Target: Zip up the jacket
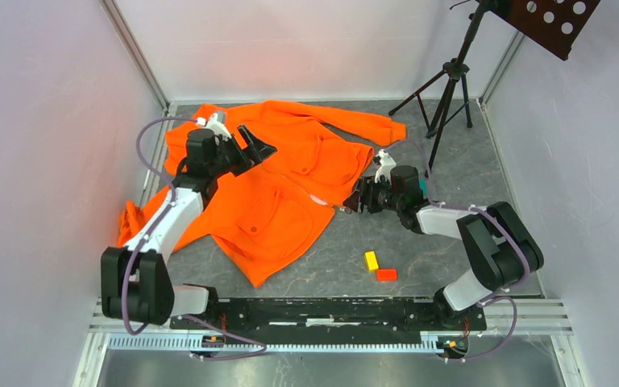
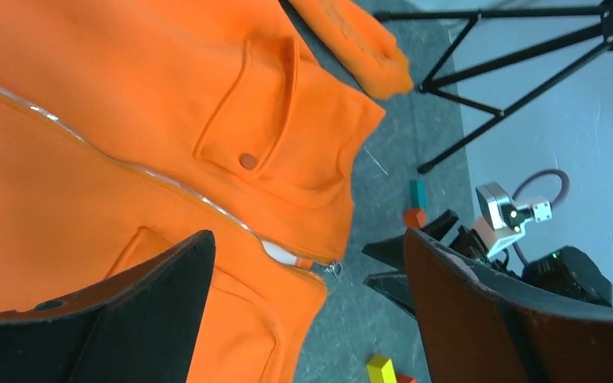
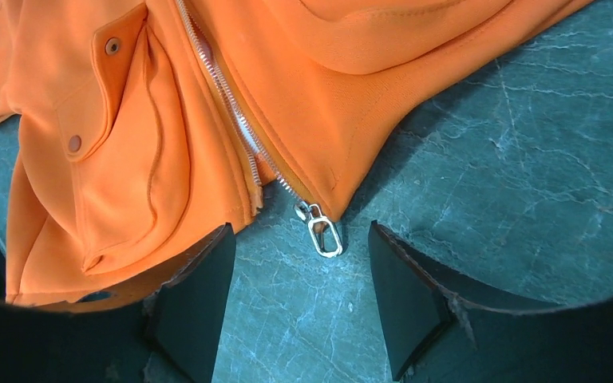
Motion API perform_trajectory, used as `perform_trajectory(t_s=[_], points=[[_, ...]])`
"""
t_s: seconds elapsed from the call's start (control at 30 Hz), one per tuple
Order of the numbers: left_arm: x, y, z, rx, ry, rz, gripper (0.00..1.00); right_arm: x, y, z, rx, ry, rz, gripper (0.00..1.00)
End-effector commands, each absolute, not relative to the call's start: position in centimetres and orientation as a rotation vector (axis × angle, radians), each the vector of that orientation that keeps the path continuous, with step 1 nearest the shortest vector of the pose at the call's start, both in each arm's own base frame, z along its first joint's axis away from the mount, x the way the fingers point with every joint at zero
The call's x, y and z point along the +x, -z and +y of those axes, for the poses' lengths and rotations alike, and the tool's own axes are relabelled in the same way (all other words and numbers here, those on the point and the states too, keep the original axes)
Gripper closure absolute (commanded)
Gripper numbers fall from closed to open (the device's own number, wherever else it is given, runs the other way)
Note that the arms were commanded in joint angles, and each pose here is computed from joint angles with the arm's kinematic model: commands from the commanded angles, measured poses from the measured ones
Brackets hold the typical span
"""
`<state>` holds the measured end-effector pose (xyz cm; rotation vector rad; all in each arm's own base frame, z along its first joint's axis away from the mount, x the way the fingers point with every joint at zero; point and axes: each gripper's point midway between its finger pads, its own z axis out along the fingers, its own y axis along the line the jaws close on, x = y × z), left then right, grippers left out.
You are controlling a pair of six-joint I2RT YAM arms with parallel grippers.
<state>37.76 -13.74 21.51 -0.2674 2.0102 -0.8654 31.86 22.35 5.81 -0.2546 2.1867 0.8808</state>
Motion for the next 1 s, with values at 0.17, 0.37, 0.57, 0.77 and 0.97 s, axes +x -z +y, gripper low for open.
perform_trajectory(t_s=[0.17, 0.37, 0.57, 0.77, 0.97], points=[[36.1, -21.2, -19.6, -0.161, 1.186, 2.089, 0.10, 32.5, -5.2, 23.4, -0.276, -0.952, 2.161, 0.36], [33.0, -17.4, -20.6, -0.135, 1.196, 2.212, 0.09, 33.2, -4.3, 23.2, -0.277, -0.909, 2.180, 0.41], [31.0, -16.6, -22.7, -0.093, 1.250, 2.260, 0.15, 33.9, -3.8, 23.2, -0.271, -0.887, 2.181, 0.46], [29.4, -16.4, -25.7, -0.069, 1.311, 2.269, 0.18, 34.1, -3.6, 23.5, -0.279, -0.906, 2.171, 0.64], [28.9, -15.5, -27.7, -0.113, 1.413, 2.288, 0.26, 33.9, -4.2, 24.0, -0.297, -0.947, 2.139, 0.81]])
